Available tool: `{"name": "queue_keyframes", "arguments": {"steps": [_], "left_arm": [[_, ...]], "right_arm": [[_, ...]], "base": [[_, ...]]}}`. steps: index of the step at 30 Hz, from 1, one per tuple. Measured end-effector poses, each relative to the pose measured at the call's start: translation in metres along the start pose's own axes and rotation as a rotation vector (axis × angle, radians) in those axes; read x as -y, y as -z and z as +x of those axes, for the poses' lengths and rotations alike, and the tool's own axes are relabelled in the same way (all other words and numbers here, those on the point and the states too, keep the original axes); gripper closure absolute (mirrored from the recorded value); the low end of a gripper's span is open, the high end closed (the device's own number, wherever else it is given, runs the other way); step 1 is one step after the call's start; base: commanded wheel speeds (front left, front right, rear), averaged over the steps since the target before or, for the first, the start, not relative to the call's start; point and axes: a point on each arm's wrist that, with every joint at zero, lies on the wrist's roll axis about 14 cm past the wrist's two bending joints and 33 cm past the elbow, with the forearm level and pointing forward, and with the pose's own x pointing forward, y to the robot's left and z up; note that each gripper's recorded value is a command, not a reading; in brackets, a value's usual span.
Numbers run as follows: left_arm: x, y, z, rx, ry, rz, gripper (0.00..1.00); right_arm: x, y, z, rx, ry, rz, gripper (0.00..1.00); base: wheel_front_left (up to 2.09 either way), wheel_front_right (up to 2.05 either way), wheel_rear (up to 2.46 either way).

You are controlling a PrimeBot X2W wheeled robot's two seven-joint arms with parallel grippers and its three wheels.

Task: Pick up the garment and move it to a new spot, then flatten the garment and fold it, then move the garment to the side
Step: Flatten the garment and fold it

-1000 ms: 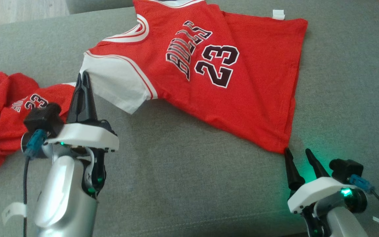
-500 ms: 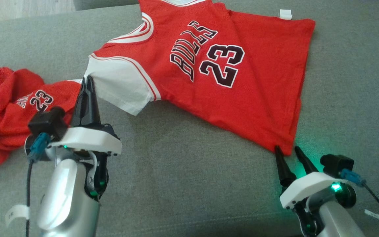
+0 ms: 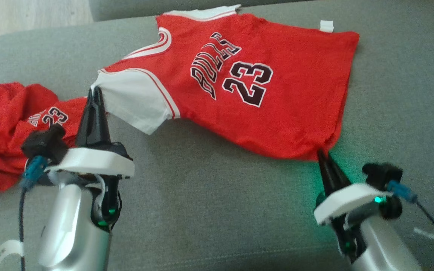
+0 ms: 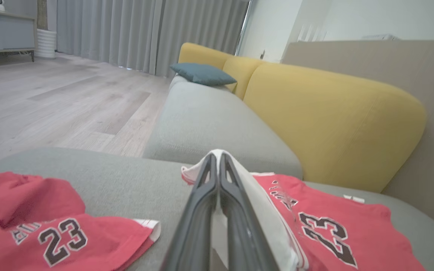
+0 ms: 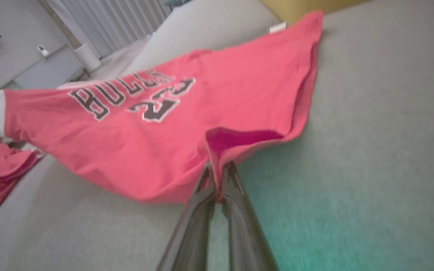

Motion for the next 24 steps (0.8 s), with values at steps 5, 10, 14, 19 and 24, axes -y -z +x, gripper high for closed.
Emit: {"name": "queue_keyframes", "arguments": {"steps": [5, 10, 14, 19, 24], "left_arm": [[0.01, -0.046, -0.001, 0.129, 0.026, -0.094, 1.0], [0.021, -0.101, -0.006, 0.28, 0.063, -0.176, 1.0], [0.031, -0.145, -0.016, 0.401, 0.092, -0.219, 1.0], [0.042, -0.192, -0.036, 0.52, 0.127, -0.254, 1.0], [0.053, -0.228, -0.058, 0.598, 0.17, -0.305, 1.0]], "right_arm": [[-0.023, -0.092, 0.007, 0.255, -0.066, -0.079, 1.0], [-0.047, -0.176, -0.008, 0.47, -0.116, -0.161, 1.0], [-0.056, -0.217, -0.029, 0.568, -0.126, -0.223, 1.0], [-0.063, -0.255, -0.06, 0.67, -0.123, -0.248, 1.0], [-0.058, -0.262, -0.086, 0.691, -0.097, -0.252, 1.0]], "base": [[0.0, 0.0, 0.0], [0.0, 0.0, 0.0], [0.0, 0.0, 0.0], [0.0, 0.0, 0.0], [0.0, 0.0, 0.0]]}}
